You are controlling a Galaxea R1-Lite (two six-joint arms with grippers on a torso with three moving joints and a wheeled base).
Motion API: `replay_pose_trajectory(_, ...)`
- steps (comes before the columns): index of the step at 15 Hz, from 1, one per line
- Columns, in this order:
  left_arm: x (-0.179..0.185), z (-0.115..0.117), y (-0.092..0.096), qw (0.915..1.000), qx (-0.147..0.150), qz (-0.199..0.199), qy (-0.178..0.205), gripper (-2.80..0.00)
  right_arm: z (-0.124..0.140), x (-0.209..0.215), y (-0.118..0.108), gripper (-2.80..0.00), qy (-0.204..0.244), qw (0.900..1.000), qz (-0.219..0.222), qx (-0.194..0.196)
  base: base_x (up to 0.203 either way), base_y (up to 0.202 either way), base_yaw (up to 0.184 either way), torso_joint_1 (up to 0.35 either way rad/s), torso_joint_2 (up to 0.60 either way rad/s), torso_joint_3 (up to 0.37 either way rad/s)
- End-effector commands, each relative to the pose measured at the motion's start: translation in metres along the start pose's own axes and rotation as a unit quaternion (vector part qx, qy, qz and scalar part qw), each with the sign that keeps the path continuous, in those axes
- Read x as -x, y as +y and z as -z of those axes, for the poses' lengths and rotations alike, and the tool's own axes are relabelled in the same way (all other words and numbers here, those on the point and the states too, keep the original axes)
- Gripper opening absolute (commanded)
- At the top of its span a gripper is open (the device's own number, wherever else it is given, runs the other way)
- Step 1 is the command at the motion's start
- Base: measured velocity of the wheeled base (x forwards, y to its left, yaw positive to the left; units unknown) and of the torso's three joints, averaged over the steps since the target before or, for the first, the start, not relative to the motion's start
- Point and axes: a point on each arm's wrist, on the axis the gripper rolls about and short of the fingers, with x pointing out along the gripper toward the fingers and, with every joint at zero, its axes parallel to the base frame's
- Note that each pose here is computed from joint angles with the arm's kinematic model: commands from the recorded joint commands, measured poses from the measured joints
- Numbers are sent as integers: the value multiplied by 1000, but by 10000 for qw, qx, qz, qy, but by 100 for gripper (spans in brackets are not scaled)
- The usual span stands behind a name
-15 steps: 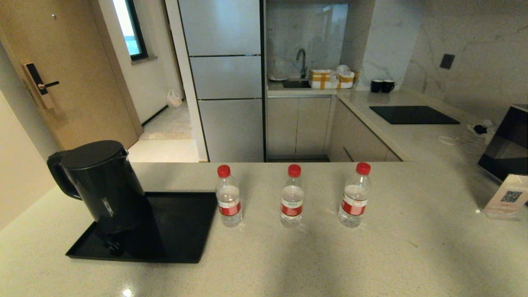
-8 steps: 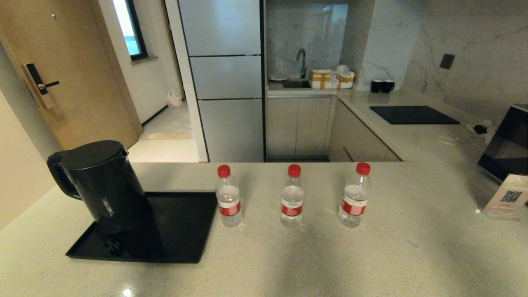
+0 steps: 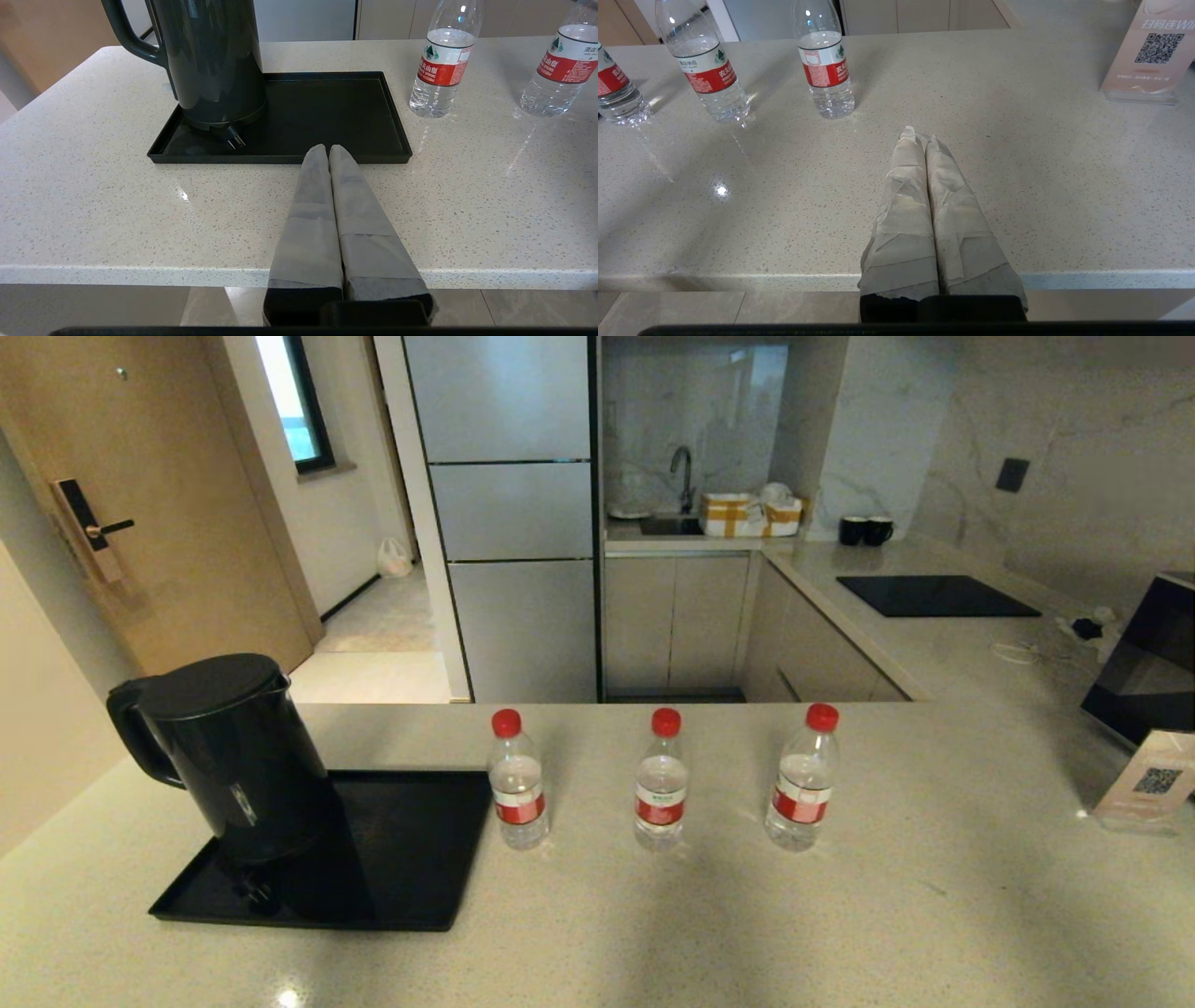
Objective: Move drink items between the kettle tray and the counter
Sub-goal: Pick up the bottled water
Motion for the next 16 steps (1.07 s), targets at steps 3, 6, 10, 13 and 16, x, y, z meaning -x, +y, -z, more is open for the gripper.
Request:
replay_pose_trajectory(3, 0, 0, 0, 10000, 0, -2, -10, -280, 0, 0, 0, -280, 11, 10000, 0, -7, 0, 0, 0, 0, 0, 0)
replay_pose_trajectory(6, 0, 0, 0, 10000, 0, -2, -11, -280, 0, 0, 0, -280, 13, 10000, 2, -7, 0, 0, 0, 0, 0, 0)
replay_pose_trajectory(10, 0, 0, 0, 10000, 0, -2, -3, -280, 0, 0, 0, -280, 11, 10000, 0, -7, 0, 0, 0, 0, 0, 0)
replay_pose_trajectory(13, 0, 0, 0, 10000, 0, -2, -15, -280, 0, 0, 0, -280, 11, 10000, 8, -15, 0, 0, 0, 0, 0, 0)
replay_pose_trajectory(16, 0, 0, 0, 10000, 0, -2, -1, -280, 0, 0, 0, -280, 11, 10000, 8, -10, 0, 0, 0, 0, 0, 0)
